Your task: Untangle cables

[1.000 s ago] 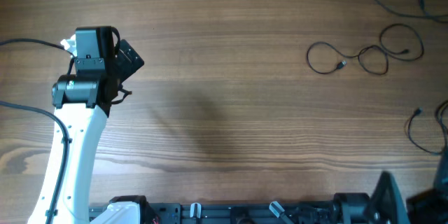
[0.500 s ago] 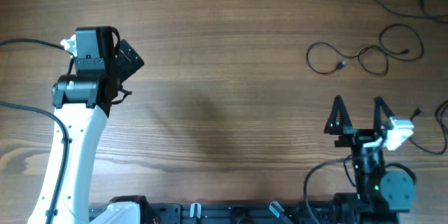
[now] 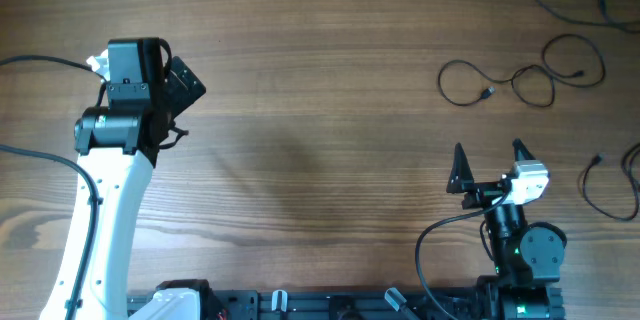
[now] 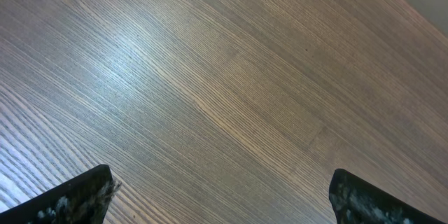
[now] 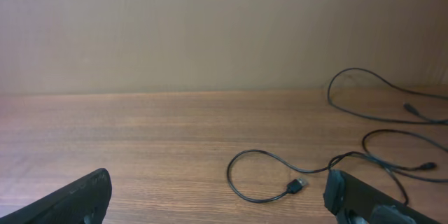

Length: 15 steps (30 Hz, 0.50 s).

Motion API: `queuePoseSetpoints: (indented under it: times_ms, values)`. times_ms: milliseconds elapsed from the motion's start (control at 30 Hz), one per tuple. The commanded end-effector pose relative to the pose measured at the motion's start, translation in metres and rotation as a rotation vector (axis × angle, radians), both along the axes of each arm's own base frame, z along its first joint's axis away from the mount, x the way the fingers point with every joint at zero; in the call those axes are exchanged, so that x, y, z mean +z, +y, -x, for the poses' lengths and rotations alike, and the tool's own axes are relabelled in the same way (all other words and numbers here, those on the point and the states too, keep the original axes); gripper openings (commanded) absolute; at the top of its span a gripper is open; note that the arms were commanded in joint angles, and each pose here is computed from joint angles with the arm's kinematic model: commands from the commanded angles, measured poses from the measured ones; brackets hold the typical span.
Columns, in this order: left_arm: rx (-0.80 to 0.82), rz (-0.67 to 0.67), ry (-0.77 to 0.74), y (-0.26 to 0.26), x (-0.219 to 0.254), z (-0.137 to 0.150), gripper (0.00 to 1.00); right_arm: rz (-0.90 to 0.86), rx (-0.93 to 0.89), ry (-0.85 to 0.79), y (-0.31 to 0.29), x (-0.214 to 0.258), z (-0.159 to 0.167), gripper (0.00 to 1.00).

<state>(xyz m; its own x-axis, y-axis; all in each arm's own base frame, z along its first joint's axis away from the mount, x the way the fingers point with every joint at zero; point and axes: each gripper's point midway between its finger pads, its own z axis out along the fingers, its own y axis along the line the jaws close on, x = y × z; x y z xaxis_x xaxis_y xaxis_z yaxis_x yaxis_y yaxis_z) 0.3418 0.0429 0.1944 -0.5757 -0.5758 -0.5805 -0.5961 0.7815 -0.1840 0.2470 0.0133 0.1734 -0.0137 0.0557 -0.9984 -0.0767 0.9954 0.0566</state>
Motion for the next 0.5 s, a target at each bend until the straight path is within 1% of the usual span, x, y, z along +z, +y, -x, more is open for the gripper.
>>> queuePoseSetpoints:
  times_ms: [0,467]
  values:
    - [0.001,-0.009,-0.009,0.0022,0.0037,-0.0007,1.00,0.038,0.012,-0.017,0.0023,0.0025,0.0009,1.00]
    - [0.001,-0.009,-0.009,0.0023,0.0037,-0.0007,1.00,0.037,0.008,-0.018,0.0017,0.0028,0.0008,1.00]
